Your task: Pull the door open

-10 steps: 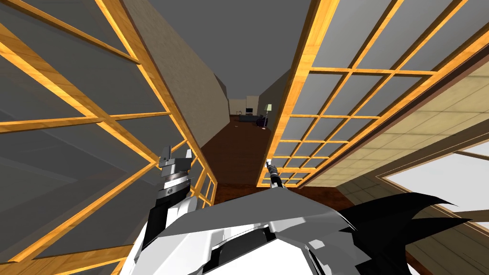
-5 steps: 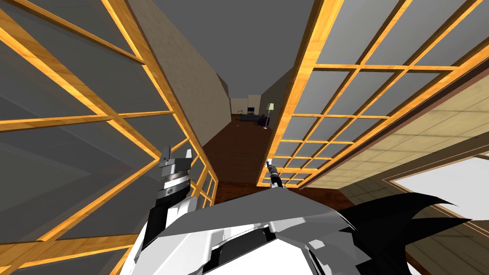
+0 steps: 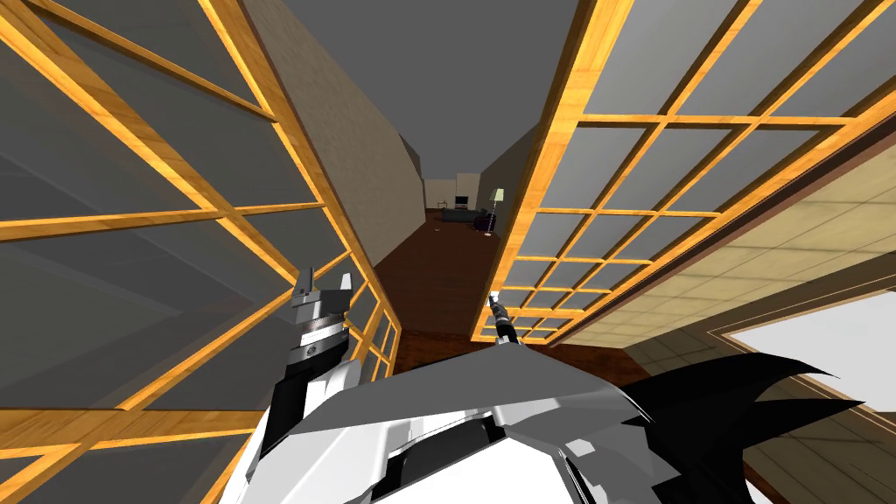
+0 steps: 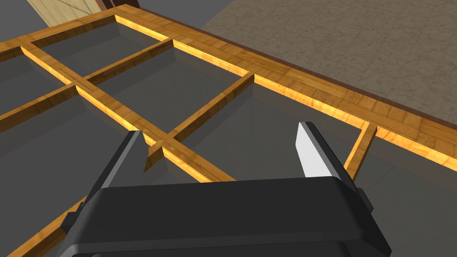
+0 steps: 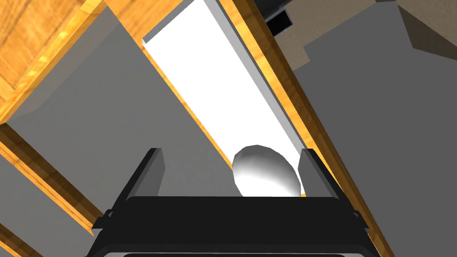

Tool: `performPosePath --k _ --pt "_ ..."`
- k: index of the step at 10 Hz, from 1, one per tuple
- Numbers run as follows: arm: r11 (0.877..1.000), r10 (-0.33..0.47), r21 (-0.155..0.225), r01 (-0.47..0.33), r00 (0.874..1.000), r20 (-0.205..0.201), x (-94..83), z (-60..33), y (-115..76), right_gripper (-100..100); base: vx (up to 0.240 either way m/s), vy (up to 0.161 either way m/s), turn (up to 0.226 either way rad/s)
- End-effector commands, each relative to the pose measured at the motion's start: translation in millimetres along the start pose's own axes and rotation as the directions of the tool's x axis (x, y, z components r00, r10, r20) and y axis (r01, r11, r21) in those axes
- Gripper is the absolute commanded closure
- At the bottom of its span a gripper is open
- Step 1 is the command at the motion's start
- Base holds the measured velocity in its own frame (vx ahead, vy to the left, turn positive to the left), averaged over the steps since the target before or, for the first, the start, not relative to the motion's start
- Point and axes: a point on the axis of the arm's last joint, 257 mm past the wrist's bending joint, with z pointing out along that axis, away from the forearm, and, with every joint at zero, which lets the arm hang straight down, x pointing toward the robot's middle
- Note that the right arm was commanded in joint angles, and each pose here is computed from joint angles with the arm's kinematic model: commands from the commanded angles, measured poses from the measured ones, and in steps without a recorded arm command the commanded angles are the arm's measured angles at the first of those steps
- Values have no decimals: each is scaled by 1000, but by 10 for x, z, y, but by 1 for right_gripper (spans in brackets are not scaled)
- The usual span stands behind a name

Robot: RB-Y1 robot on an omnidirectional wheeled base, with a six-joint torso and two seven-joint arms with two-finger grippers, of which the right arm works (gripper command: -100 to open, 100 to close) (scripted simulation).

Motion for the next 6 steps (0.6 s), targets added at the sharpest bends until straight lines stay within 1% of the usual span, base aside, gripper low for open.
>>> performPosePath --k 1,2,3,5,6 --pt "999 46 22 -46 999 15 -118 -17 -149 100 -37 -2 67" --pt "998 52 22 -52 999 15 -118 -17 -149 100 -33 -4 31" --pt "996 91 19 -92 996 18 -128 -18 -148 100 -25 0 36" --pt "996 91 19 -92 996 18 -128 -18 -148 100 -17 -7 18" --pt "996 91 19 -92 996 18 -128 -18 -148 100 0 5 -34"
